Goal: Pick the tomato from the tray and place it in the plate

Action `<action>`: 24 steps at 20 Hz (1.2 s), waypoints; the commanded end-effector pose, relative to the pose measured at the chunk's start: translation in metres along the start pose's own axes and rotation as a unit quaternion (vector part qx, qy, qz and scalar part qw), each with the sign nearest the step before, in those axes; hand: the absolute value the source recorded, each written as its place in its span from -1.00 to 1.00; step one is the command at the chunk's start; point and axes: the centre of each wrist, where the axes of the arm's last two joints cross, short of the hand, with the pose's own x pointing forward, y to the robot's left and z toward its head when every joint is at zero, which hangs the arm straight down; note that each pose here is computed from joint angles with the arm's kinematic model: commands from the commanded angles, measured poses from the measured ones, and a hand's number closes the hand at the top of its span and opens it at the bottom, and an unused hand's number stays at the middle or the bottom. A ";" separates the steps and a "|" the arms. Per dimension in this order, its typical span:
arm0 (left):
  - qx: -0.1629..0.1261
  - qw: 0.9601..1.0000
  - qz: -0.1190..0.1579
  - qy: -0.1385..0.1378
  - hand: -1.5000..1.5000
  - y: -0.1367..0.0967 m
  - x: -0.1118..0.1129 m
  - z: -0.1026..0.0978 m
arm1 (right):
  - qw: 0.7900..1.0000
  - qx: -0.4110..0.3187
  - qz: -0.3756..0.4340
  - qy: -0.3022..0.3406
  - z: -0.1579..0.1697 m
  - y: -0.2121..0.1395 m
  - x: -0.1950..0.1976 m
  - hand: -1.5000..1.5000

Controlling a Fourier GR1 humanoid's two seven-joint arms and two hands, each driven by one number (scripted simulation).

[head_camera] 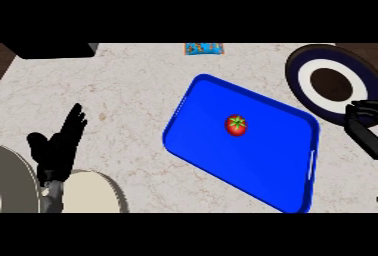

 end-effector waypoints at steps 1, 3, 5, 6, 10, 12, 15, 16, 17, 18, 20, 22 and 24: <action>-0.072 0.993 0.053 0.083 0.00 -0.036 -0.028 0.020 | 0.982 -0.179 0.060 0.028 0.000 -0.014 -0.019 -1.00; -0.075 0.991 0.058 0.093 0.00 -0.036 -0.037 0.025 | 0.980 -0.192 0.049 0.011 0.022 0.009 -0.016 -1.00; -0.078 0.990 0.060 0.097 0.00 -0.032 -0.037 0.024 | 0.982 -0.180 0.046 -0.004 0.039 0.021 -0.010 -1.00; -0.087 0.990 0.058 0.099 0.00 -0.045 -0.029 0.020 | 0.983 -0.178 0.048 -0.007 0.031 0.028 0.000 -1.00; -0.085 0.990 0.060 0.095 0.00 -0.043 -0.027 0.020 | 0.987 -0.125 0.096 0.027 0.053 0.029 0.002 -1.00; -0.090 0.989 0.058 0.105 0.00 -0.038 -0.029 0.013 | 0.985 -0.074 0.139 0.064 0.043 0.023 0.003 -1.00; -0.089 0.989 0.057 0.099 0.00 -0.043 -0.023 0.016 | 0.973 0.013 0.200 0.110 0.050 0.021 0.008 -1.00; -0.093 0.991 0.047 0.081 0.00 -0.032 -0.022 0.008 | 0.968 0.022 0.217 0.122 0.028 0.020 0.023 -1.00; -0.098 0.989 0.058 0.093 0.00 -0.042 -0.027 0.016 | 0.964 0.051 0.222 0.138 0.046 0.030 0.021 -1.00; -0.097 0.989 0.047 0.097 0.00 -0.037 -0.031 0.019 | 0.958 0.065 0.241 0.142 0.040 0.026 0.034 -1.00; -0.098 0.989 0.047 0.099 0.00 -0.032 -0.031 0.011 | 0.950 0.078 0.254 0.161 0.028 0.036 0.054 -1.00; -0.103 0.988 0.058 0.095 0.00 -0.047 -0.023 0.010 | 0.938 0.091 0.282 0.178 0.034 0.049 0.059 -1.00; -0.107 0.988 0.052 0.096 0.00 -0.051 -0.017 0.011 | 0.930 0.099 0.296 0.196 0.034 0.062 0.072 -1.00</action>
